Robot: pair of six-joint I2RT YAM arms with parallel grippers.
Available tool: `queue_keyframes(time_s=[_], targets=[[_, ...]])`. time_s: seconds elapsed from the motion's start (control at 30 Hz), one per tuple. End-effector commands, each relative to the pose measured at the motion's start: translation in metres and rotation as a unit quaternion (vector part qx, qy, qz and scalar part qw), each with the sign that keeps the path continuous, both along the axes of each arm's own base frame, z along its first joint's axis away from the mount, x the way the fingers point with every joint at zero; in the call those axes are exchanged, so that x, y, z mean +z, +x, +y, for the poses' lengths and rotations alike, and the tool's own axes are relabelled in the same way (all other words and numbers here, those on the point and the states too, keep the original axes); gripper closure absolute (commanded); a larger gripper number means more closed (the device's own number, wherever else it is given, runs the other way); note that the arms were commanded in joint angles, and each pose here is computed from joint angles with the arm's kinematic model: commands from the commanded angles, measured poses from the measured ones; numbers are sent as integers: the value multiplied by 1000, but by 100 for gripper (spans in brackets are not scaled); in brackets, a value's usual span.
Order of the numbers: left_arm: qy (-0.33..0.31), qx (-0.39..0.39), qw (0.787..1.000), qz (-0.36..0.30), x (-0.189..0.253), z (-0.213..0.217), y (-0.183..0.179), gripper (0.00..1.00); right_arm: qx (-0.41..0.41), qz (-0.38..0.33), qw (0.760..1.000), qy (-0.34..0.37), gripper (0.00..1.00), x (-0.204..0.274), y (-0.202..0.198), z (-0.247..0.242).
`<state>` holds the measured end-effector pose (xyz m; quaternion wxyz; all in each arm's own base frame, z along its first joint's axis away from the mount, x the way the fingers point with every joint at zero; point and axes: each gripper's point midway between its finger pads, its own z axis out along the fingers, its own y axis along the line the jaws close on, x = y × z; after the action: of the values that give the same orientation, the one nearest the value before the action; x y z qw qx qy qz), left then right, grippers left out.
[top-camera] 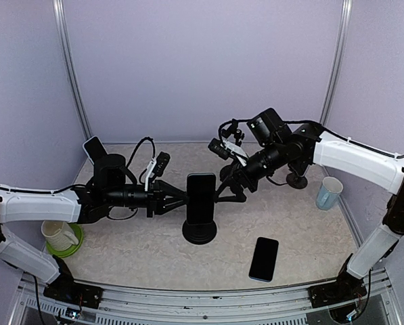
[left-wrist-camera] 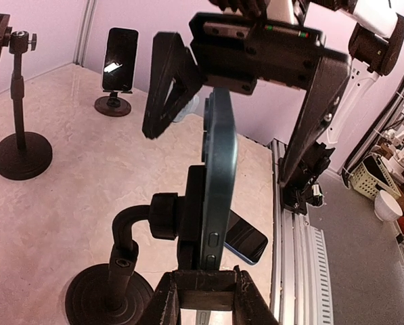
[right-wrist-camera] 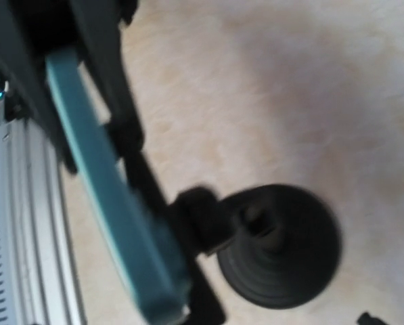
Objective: Place the phone on the phone stand
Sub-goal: Place the phone stand with the phone at the corner of the board.
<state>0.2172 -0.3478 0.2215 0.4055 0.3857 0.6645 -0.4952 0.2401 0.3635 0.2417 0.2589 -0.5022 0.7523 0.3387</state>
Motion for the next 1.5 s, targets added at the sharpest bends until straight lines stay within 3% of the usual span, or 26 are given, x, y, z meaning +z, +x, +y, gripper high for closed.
queue_keyframes(time_s=[0.0,0.7,1.47], targets=[[-40,10,999,-16,22,3,-2,99,25,5,998,53,0,10,-11,9],[-71,51,996,-12,53,10,45,99,-6,-28,997,76,0,24,-9,-10],[-98,35,990,-99,104,37,124,99,-22,-45,996,77,0,16,-12,-23]])
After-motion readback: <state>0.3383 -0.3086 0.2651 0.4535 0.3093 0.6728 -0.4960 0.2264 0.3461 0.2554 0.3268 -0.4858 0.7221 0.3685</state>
